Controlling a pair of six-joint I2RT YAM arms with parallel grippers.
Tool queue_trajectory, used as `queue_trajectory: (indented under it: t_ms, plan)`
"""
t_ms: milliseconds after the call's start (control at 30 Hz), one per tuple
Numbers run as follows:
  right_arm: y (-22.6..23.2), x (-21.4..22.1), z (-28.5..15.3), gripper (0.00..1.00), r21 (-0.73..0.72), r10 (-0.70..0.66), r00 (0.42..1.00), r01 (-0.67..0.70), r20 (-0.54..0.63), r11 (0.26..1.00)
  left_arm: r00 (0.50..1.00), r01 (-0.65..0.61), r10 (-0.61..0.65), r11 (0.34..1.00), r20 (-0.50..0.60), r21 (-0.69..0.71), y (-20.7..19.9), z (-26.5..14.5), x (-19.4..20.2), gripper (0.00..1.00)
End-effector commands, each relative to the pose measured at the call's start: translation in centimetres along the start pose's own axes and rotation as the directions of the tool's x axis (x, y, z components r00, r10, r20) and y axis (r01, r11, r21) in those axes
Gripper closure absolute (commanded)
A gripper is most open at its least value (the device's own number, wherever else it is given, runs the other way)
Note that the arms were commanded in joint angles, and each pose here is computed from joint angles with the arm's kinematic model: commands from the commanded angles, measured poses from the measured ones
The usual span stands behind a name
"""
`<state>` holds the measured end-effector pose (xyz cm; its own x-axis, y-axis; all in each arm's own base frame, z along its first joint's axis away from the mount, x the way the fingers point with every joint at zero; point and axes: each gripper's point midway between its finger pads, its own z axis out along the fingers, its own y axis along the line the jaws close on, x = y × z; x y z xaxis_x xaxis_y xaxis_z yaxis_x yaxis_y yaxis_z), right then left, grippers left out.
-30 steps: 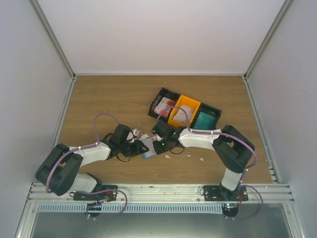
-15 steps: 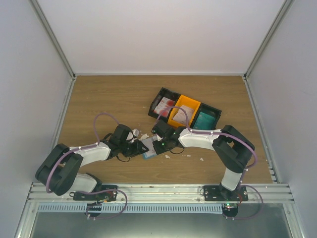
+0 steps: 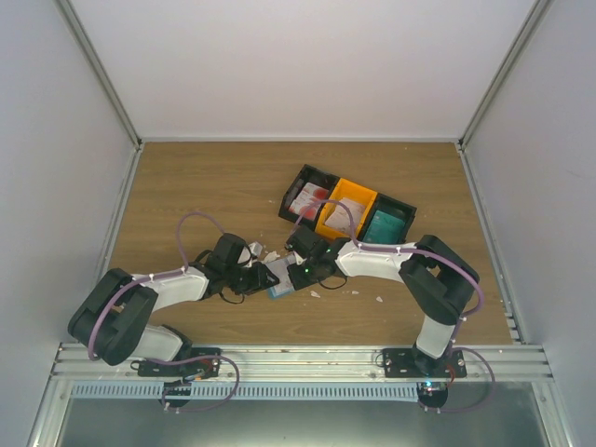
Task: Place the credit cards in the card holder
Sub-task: Turn over the card slot in the card holder.
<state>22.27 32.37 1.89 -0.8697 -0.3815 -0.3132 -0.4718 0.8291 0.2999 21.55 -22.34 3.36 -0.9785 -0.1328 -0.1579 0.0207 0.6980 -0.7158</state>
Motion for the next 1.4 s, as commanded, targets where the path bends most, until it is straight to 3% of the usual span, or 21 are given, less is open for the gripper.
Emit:
queue_trajectory:
  t_ms: [0, 767, 1033, 1100, 1367]
  plan:
    - [-1.5, 2.4, 1.9, 0.99, 0.039, 0.016, 0.997, -0.014, -0.072, 0.999, 0.996, -0.083, 0.081, 0.991, 0.025, 0.103, -2.6, 0.0, -0.9, 0.68]
    - [-1.5, 1.8, 1.1, 0.97, 0.041, 0.032, 0.999, -0.031, -0.036, 0.999, 0.992, -0.127, 0.121, 0.978, 0.046, 0.167, -4.5, -0.4, -1.5, 0.74]
    - [-1.2, -1.7, -3.2, 0.85, 0.006, 0.074, 0.985, -0.075, 0.155, 0.997, 0.987, -0.156, 0.147, 0.972, 0.061, 0.176, -5.6, -0.2, -2.8, 0.66]
    - [-2.4, -3.0, -5.6, 0.83, 0.003, 0.12, 0.966, -0.124, 0.228, 0.992, 0.985, -0.17, 0.16, 0.967, 0.068, 0.189, -6.3, -0.1, -3.4, 0.59]
    - [-8.4, -5.3, -12.6, 0.71, 0.064, 0.199, 0.887, -0.247, 0.416, 0.967, 0.976, -0.217, 0.215, 0.95, 0.036, 0.226, -8.7, 2.5, -4.9, 0.52]
